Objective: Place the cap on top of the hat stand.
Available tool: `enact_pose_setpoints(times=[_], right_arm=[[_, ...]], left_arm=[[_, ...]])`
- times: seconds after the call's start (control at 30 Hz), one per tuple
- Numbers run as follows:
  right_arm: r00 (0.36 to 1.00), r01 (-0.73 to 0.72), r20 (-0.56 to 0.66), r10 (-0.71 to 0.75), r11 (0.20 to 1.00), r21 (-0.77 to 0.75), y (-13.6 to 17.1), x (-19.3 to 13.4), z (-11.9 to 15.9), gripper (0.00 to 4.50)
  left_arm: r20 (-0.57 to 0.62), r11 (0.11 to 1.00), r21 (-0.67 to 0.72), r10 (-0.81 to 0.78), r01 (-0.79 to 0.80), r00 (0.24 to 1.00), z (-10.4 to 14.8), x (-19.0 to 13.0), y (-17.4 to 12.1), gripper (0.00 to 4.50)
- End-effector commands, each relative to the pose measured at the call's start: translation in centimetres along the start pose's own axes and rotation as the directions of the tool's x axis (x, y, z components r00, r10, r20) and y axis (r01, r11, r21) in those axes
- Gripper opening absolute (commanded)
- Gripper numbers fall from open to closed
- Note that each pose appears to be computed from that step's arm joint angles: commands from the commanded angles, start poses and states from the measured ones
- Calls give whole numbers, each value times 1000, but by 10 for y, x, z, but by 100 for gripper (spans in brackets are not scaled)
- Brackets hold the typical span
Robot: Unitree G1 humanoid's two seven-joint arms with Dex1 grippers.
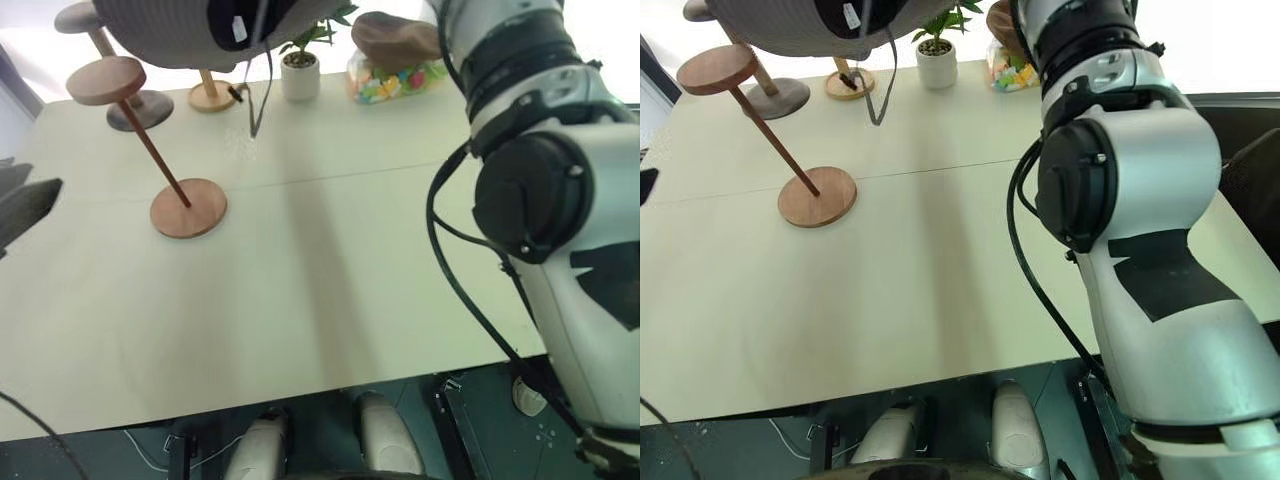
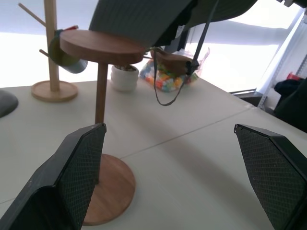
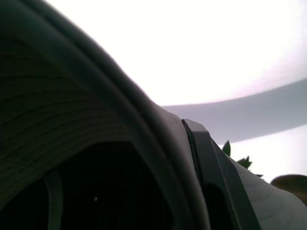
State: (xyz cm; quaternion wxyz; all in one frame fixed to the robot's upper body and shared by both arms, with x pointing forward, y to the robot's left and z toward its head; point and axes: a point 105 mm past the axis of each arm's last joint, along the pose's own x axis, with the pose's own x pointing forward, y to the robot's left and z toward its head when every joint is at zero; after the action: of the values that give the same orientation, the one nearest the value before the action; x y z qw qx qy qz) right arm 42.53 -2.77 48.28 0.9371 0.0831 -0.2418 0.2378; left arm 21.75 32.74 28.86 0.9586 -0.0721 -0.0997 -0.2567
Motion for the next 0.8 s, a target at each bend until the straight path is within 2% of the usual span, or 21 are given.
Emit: enact_pose_setpoints(times=[0.03, 0.3, 0.43, 0.57, 0.63, 0.8], right_arm=[[990, -95, 104, 92, 995, 28, 42, 6, 33, 3], [972, -205, 128, 196, 977, 59, 95, 9, 31, 3], [956, -281, 99, 275, 958, 53, 120, 8, 11, 3], [923, -381, 52, 382, 924, -19, 151, 2, -22, 3], [919, -390, 37, 393, 918, -75, 156, -1, -36, 3], [924, -341, 90, 373, 906, -250, 139, -7, -52, 3]], left_arm=[[65, 998, 67, 12, -16, 998, 24, -13, -8, 450], [116, 991, 83, 91, -101, 989, 33, -35, -10, 450], [141, 987, 88, 119, -133, 983, 38, -44, -13, 450], [182, 979, 79, 170, -187, 968, 49, -58, -8, 450], [210, 975, 72, 193, -212, 959, 56, -64, -5, 450], [281, 966, 49, 231, -254, 932, 75, -75, 3, 450]])
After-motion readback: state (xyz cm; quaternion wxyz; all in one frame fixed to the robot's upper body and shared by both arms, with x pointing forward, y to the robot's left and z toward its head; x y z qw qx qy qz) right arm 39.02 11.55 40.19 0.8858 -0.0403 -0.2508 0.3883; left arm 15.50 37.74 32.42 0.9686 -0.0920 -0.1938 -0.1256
